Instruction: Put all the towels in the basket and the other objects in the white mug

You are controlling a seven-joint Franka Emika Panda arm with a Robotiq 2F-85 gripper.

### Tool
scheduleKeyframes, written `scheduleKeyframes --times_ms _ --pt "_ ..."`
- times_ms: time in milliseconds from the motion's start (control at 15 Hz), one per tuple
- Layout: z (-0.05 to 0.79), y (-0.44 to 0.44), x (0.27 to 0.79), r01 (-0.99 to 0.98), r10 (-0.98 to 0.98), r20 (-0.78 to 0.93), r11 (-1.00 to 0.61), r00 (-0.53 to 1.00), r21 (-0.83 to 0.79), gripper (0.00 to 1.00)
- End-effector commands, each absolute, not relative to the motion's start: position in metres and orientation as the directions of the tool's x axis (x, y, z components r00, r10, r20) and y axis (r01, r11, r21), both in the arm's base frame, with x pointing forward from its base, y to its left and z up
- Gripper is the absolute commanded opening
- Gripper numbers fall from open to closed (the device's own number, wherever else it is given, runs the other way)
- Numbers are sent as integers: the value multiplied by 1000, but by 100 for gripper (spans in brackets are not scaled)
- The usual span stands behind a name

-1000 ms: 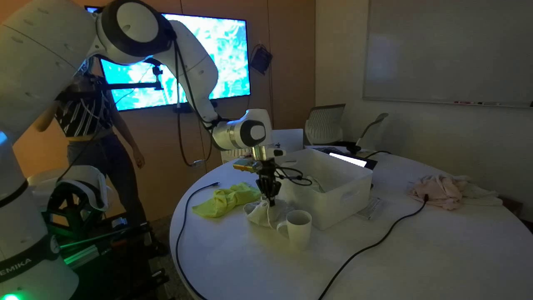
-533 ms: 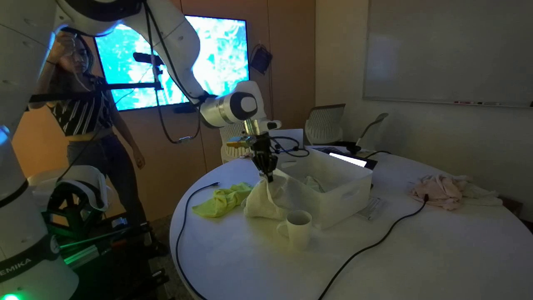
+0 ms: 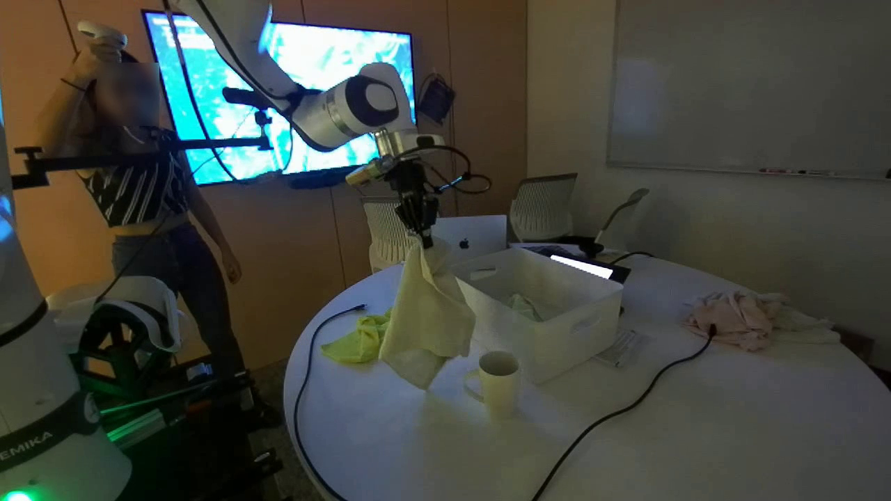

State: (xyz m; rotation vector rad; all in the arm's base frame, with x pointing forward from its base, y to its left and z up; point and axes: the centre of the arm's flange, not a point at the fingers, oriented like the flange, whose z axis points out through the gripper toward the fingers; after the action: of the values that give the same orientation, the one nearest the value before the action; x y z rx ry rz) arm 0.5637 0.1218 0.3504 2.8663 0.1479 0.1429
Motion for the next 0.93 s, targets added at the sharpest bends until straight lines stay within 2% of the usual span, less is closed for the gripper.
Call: scheduleKeyframes --times_ms 0,467,867 --pt "389 132 533 102 124 61 -952 990 287 2" --pt "420 155 521 78 100 49 -942 994 328 2" --pt "430 141 571 52 79 65 -939 995 340 2"
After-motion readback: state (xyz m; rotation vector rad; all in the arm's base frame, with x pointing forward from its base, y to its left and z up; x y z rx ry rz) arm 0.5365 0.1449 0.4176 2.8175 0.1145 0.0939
